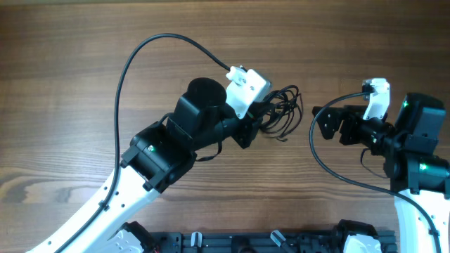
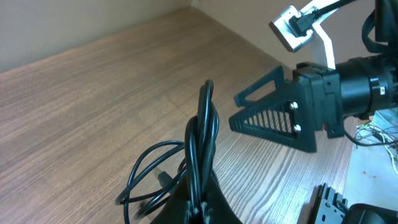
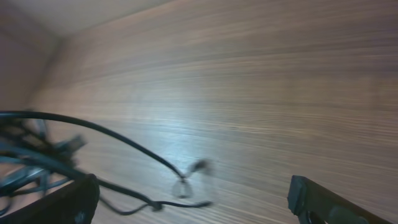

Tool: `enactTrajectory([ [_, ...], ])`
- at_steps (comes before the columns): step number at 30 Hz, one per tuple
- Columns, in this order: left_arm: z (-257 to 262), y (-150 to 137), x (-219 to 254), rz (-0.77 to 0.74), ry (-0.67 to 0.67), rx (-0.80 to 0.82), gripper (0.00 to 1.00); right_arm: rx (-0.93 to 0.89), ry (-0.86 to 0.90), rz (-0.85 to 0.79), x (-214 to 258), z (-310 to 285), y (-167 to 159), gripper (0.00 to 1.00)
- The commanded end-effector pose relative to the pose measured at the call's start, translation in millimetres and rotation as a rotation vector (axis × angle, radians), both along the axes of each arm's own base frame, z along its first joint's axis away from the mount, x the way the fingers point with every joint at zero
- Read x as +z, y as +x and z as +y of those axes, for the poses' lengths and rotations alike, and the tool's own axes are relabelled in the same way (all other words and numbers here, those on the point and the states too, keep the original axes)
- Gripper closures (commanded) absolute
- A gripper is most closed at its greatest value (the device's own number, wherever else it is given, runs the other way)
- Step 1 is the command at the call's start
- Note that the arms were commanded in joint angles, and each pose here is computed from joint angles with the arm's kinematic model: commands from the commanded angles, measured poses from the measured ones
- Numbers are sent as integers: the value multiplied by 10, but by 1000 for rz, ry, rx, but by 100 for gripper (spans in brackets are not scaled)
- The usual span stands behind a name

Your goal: Untangle cables

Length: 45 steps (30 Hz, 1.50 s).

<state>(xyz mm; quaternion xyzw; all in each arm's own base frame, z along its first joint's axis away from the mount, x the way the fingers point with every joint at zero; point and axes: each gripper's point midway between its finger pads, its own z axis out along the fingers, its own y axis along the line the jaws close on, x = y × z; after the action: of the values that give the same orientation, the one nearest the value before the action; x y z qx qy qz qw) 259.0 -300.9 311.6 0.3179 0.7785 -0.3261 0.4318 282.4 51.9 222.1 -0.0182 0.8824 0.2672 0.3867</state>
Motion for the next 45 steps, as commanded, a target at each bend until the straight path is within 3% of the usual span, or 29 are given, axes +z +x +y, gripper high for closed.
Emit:
enactTrajectory([
  [1,-35,4,116,-5,-48,-5,96,101,83,-29,138,188,-64,0],
  [9,-88,64,333,-42,-133,9,96,181,164,-35,226,337,-154,0],
  [26,-114,67,407,-61,-158,5,96,130,244,19,259,349,-140,0],
  [33,-183,126,383,24,-218,39,96,150,286,30,299,400,-174,0],
  [40,-386,13,379,19,-231,-14,96,148,284,29,297,396,-171,1],
  [45,-393,6,389,17,-233,-17,96,66,262,67,214,302,-119,0],
])
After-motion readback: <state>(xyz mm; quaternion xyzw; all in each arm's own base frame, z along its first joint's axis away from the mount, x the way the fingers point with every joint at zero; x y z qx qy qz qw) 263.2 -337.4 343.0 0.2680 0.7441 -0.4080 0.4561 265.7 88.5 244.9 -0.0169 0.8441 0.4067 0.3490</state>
